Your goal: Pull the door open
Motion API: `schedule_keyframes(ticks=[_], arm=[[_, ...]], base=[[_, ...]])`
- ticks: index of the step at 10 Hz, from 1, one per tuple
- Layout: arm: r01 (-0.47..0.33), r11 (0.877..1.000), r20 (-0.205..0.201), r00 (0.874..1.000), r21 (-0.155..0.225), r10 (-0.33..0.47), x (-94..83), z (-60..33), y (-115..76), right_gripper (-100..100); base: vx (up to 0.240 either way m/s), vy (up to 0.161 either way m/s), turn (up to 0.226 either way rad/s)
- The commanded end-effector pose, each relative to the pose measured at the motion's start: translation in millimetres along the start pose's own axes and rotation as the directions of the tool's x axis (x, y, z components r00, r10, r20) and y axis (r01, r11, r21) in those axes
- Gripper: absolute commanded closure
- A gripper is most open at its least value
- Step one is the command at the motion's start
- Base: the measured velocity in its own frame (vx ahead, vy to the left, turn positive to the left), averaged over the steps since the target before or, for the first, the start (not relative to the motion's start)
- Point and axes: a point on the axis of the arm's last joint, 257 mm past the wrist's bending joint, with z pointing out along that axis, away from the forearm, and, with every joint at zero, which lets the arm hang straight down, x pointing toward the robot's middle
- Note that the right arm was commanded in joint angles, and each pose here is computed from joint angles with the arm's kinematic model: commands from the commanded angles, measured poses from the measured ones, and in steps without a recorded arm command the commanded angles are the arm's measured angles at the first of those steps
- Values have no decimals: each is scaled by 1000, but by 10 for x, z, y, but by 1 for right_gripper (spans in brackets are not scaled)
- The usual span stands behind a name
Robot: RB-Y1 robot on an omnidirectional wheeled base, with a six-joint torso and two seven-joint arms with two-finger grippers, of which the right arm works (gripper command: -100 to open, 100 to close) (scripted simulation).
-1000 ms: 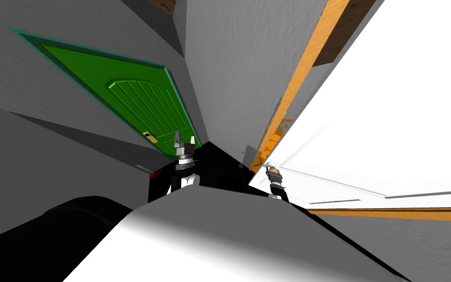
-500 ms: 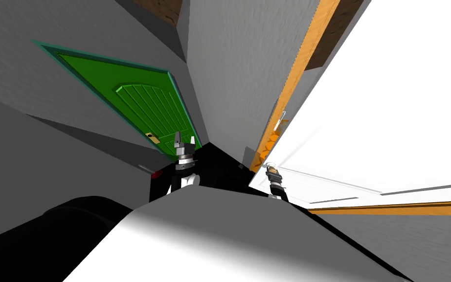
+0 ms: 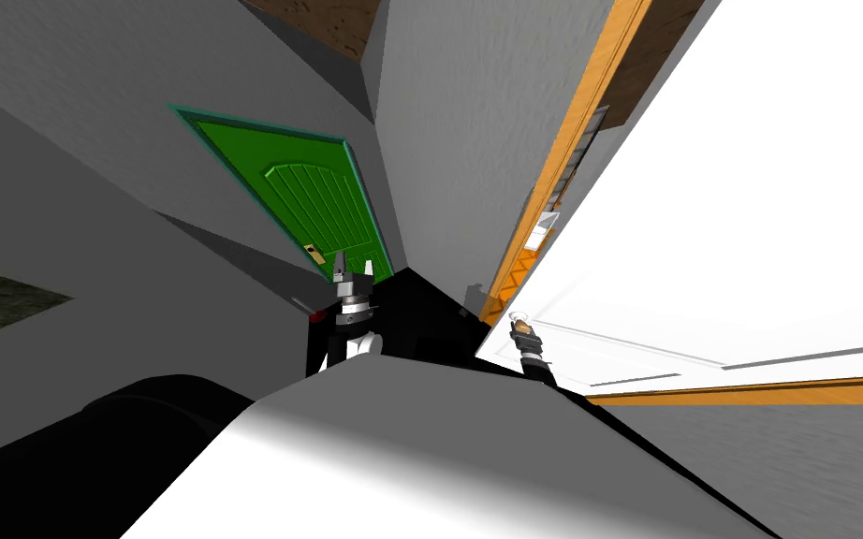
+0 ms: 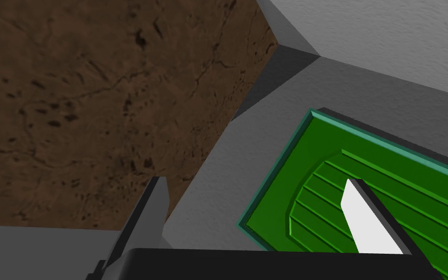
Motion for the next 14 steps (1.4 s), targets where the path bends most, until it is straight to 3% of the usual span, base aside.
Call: schedule_keyframes(ticks=[1, 4, 5, 6, 12, 14], arm=[[-9, 1000, -6, 1000, 30, 9, 23, -26, -22, 100], [-16, 997, -3, 1000, 76, 17, 23, -101, -41, 100], [-12, 998, 2, 1000, 63, 12, 10, -89, -20, 100], [-13, 996, 3, 1000, 88, 13, -1, -166, -24, 100], [-15, 985, -2, 1000, 171, 16, 18, -396, -12, 100], [-14, 985, 4, 1000, 174, 14, -4, -418, -16, 100]], base=[[-205, -27, 111], [-208, -48, 110], [-101, -21, 29], [-146, -55, 117], [-214, -49, 117], [-143, -46, 51]])
